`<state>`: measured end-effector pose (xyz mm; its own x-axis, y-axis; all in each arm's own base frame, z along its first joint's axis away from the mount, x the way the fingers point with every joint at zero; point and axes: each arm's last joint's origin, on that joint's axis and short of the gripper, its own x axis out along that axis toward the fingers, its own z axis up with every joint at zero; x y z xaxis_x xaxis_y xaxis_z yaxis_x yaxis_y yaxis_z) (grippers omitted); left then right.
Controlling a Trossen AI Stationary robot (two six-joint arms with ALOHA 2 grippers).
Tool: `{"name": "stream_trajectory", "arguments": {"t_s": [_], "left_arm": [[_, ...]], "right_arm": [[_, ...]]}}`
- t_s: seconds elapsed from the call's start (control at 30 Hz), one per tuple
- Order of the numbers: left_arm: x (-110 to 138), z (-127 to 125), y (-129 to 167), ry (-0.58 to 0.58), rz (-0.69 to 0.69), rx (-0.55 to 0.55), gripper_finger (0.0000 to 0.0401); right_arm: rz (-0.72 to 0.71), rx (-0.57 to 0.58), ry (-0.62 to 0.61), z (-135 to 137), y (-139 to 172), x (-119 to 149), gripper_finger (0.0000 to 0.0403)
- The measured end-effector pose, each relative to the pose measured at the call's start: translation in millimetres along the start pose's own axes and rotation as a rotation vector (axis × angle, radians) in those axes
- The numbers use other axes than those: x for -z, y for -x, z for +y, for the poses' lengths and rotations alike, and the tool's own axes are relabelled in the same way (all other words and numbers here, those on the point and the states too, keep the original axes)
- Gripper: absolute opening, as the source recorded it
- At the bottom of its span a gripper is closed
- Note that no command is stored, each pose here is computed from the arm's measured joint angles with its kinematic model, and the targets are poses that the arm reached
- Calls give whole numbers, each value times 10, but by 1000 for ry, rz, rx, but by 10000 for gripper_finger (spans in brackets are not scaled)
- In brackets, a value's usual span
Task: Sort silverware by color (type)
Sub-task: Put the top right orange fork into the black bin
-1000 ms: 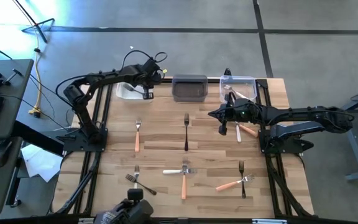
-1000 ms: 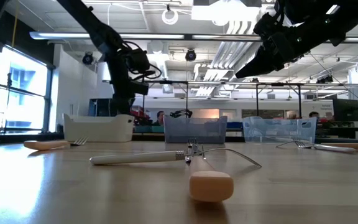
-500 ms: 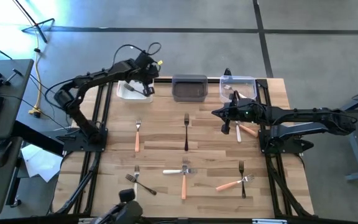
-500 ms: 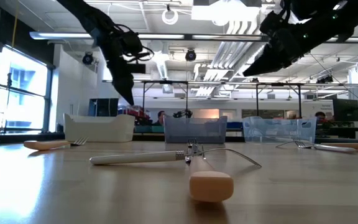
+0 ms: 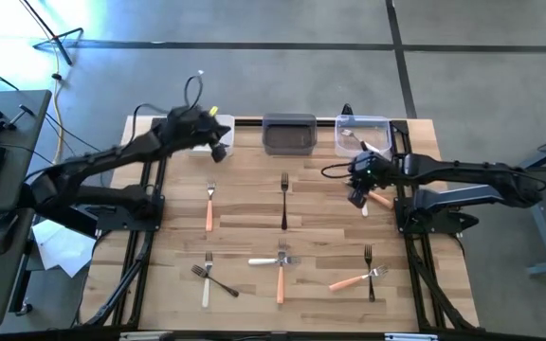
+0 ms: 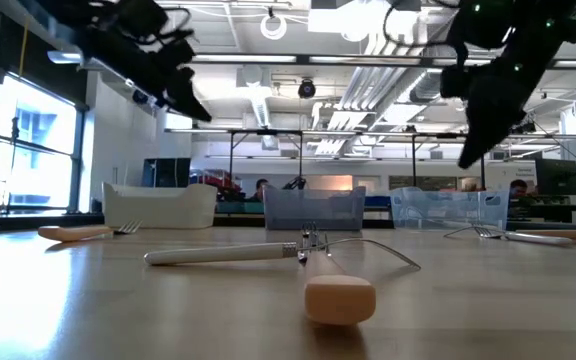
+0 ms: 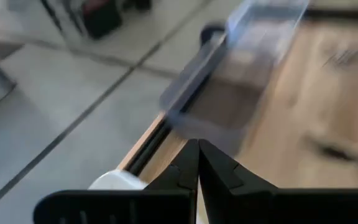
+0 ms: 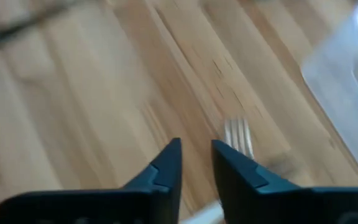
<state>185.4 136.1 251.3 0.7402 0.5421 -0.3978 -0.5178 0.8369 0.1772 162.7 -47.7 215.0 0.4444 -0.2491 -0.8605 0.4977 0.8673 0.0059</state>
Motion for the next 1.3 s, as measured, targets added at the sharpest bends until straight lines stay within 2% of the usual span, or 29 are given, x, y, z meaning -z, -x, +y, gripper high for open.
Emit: {"name": "stream_trajectory", "arguments": {"t_s": [0.13,0.3,0.5,0.77,1.0,1.3], "left_arm": [[133,-205,166,76,-170,64,0],[307,-378,262,96,-303,133,0],[423,-478,285,88,-358,169,0],[414,-547,301,45,-372,197,0],[413,-560,304,26,-375,200,0],[415,-573,306,40,-372,211,0]], "right_arm": [[87,39,-46,-74,-139,-10,122],[206,74,-102,-195,-365,-21,156],[327,87,-143,-300,-584,2,167],[398,82,-141,-307,-720,30,177],[400,78,-82,-307,-766,23,168],[393,72,-51,-321,-770,14,91]]}}
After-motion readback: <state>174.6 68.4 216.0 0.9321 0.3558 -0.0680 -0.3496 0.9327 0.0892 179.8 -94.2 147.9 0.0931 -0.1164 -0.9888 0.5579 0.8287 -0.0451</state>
